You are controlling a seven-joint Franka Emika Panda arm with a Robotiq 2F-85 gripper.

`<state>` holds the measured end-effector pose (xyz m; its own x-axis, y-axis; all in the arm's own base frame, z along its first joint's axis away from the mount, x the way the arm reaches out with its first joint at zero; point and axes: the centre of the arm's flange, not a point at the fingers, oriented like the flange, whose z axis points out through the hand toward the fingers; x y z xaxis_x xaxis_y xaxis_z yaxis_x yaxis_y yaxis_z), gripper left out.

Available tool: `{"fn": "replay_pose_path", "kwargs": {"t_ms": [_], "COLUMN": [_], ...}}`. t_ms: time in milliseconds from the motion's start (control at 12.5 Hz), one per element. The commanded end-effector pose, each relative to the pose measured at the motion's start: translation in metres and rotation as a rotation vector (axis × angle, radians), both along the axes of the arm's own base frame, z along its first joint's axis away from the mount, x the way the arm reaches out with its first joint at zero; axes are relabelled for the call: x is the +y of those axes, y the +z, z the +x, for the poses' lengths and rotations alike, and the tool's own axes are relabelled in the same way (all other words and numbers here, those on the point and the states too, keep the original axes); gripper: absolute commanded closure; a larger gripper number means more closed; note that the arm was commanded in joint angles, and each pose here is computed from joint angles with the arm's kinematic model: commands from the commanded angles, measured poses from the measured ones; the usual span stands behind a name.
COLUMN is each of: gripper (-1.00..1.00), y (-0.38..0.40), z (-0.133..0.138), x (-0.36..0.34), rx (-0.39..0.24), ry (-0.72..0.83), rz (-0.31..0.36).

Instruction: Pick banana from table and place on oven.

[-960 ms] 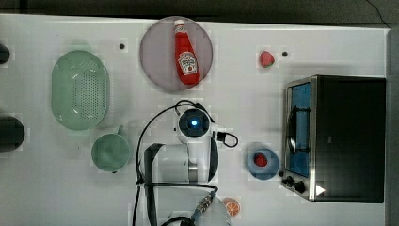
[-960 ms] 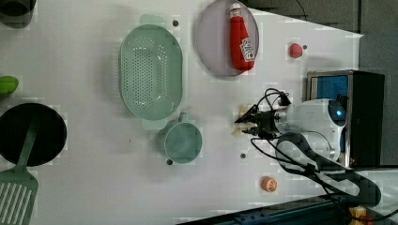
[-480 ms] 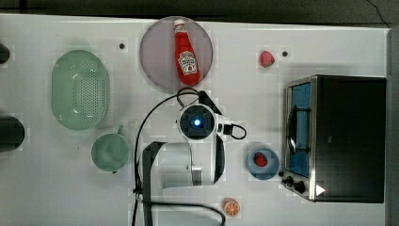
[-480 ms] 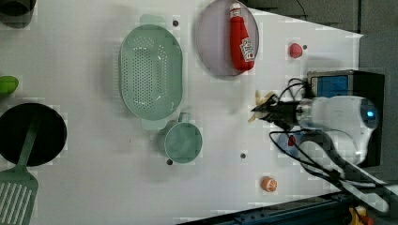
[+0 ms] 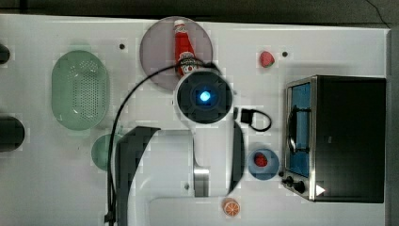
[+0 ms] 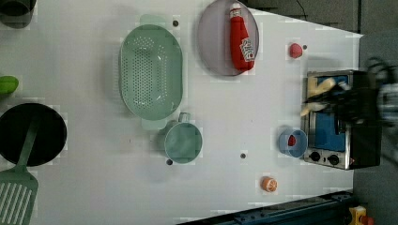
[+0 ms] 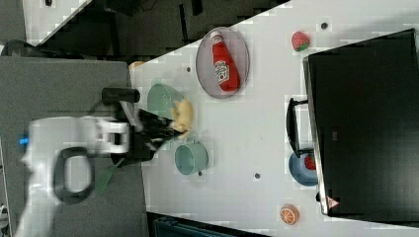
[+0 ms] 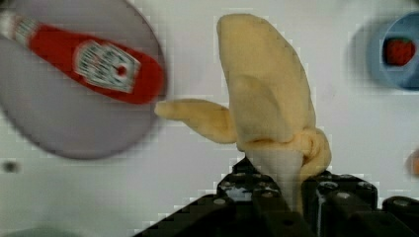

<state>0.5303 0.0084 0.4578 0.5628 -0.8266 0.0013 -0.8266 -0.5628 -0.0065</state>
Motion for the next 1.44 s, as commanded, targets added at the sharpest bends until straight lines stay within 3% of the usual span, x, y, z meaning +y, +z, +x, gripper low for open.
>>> {"fn": "replay_pose_path", "kwargs": {"t_ms": [80, 400, 640, 960, 1280, 1440], "gripper": [0.61, 0.61, 0.61, 0.61, 0.61, 0.32], "y": [0.051, 0.083, 0.068, 0.03, -0.014, -0.038], "z": [-0.007, -0.012, -0.03, -0.05, -0.047, -0.044], "x": [-0.043, -0.133, -0.211, -0.308, -0.366, -0.374], "rx": [-0.01, -0.055, -0.03, 0.024, 0.04, 0.075], "ry": [-0.111, -0.17, -0.142, 0.021, 0.205, 0.249], "rz": [-0.009, -0.003, -0.005, -0.073, -0.167, -0.175]}}
